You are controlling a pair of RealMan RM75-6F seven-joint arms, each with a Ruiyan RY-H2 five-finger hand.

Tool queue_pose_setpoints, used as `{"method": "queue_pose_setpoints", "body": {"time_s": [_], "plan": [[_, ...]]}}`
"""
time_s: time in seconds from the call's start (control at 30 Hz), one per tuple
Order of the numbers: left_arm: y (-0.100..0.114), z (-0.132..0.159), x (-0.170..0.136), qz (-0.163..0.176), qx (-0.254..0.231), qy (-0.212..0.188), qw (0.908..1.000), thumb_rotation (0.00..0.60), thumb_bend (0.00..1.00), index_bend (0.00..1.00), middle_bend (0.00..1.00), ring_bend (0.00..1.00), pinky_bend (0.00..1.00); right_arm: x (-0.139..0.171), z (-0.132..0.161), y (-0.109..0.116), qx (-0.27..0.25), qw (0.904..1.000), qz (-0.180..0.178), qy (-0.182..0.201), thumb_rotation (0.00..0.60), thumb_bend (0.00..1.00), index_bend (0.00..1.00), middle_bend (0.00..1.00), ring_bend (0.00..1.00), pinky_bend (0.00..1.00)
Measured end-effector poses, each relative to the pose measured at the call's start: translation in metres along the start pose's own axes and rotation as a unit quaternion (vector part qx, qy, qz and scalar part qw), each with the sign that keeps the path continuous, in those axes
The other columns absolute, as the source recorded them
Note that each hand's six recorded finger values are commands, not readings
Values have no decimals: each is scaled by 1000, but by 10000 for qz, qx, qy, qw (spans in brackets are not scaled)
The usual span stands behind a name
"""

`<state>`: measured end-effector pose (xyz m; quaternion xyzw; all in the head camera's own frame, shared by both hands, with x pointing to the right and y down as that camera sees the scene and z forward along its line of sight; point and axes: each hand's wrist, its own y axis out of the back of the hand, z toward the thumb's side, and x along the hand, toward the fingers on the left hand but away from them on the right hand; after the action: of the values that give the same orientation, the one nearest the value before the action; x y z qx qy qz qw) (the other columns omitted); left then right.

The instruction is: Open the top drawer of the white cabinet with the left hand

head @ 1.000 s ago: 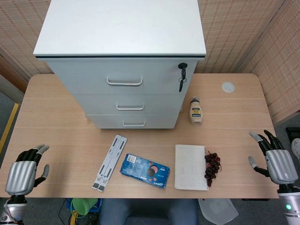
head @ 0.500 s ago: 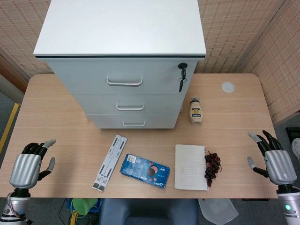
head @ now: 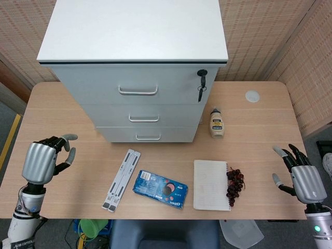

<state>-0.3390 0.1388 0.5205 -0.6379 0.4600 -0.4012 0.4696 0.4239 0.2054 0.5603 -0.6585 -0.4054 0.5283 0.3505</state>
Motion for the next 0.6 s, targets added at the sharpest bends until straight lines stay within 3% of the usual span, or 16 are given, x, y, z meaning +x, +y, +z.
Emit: {"method": "queue_pose_setpoints", "body": {"time_s": [0.07, 0.17, 0.33, 0.4, 0.47, 0.6], "plan": [[2, 4, 7, 165, -92, -15, 9998, 600, 433, 438, 570, 537, 602, -1, 1, -1, -5, 10000, 9, 12, 600, 337, 136, 202, 110, 148], [4, 9, 16, 418, -235, -25, 9988, 600, 434, 448, 514, 595, 471, -2, 1, -1, -6, 10000, 18, 31, 600, 337, 136, 202, 110, 148], [11, 17, 27, 850, -287, -32, 9960, 600, 434, 451, 518, 557, 458, -4, 1, -2, -4, 10000, 27, 35, 600, 337, 136, 202, 110, 148], [13, 21, 31, 989, -224, -30, 9948, 600, 434, 446, 559, 516, 500, -4, 1, -2, -4, 10000, 33, 39, 600, 337, 136, 202, 110, 148], [15, 24, 35, 1087, -138, -23, 9940, 600, 434, 442, 617, 557, 554, -4, 2, -2, -5, 10000, 34, 39, 600, 337, 136, 202, 110, 148], [18, 33, 42, 1200, 95, -67, 9927, 600, 433, 431, 727, 712, 845, -4, 0, -2, 3, 10000, 33, 16, 600, 337, 136, 202, 110, 148]]}}
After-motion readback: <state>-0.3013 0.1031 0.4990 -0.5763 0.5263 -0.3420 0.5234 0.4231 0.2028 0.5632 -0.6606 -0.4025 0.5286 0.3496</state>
